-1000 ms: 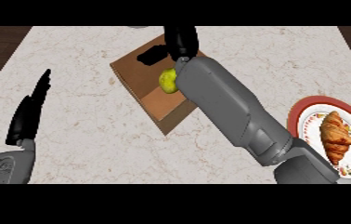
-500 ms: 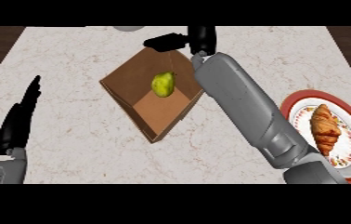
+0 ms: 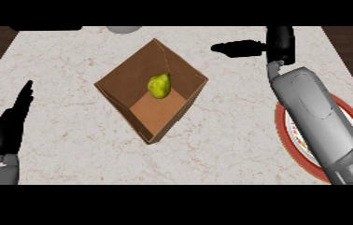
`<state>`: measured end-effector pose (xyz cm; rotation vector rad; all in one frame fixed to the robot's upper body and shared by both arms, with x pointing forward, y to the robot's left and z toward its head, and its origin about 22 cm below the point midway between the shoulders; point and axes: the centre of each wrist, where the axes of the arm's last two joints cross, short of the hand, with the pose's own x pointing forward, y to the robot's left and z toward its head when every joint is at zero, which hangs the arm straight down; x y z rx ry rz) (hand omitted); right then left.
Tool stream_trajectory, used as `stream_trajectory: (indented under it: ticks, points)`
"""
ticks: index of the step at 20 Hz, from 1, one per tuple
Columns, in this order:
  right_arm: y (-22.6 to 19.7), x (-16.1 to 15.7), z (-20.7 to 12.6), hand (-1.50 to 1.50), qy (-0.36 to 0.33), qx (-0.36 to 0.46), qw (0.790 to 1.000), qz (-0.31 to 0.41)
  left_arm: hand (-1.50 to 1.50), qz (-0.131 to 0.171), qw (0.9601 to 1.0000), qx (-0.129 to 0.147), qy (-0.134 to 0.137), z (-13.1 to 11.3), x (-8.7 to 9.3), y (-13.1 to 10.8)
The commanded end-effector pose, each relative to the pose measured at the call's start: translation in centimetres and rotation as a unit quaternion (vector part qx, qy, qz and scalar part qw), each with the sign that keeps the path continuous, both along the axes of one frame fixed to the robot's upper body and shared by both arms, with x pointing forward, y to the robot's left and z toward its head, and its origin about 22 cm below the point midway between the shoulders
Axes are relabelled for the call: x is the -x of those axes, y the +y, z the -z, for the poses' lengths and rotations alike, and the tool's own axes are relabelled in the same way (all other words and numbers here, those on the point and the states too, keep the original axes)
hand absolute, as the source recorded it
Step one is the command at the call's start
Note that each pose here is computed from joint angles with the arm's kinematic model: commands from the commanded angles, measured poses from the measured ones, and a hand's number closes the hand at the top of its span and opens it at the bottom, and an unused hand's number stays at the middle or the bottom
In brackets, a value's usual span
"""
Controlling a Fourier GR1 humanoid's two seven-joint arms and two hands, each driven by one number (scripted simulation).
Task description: Pick the pear from the plate and place it in the cardboard box
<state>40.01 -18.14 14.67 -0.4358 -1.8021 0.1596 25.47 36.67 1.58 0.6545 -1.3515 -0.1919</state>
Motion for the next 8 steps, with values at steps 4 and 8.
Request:
stream_trajectory:
  ticks: [4, 8]
  points:
    - [-10.3, 4.2, -0.5, -1.5, 0.002, 0.013, 1.0, -0.003, 0.0, -0.002, 1.0, -0.001, 0.001, 0.6, 0.0, -0.2]
    - [-13.1, 7.2, 0.8, -1.5, 0.036, 0.048, 0.998, -0.034, 0.0, 0.005, 1.0, 0.005, -0.004, -0.8, 0.4, -2.4]
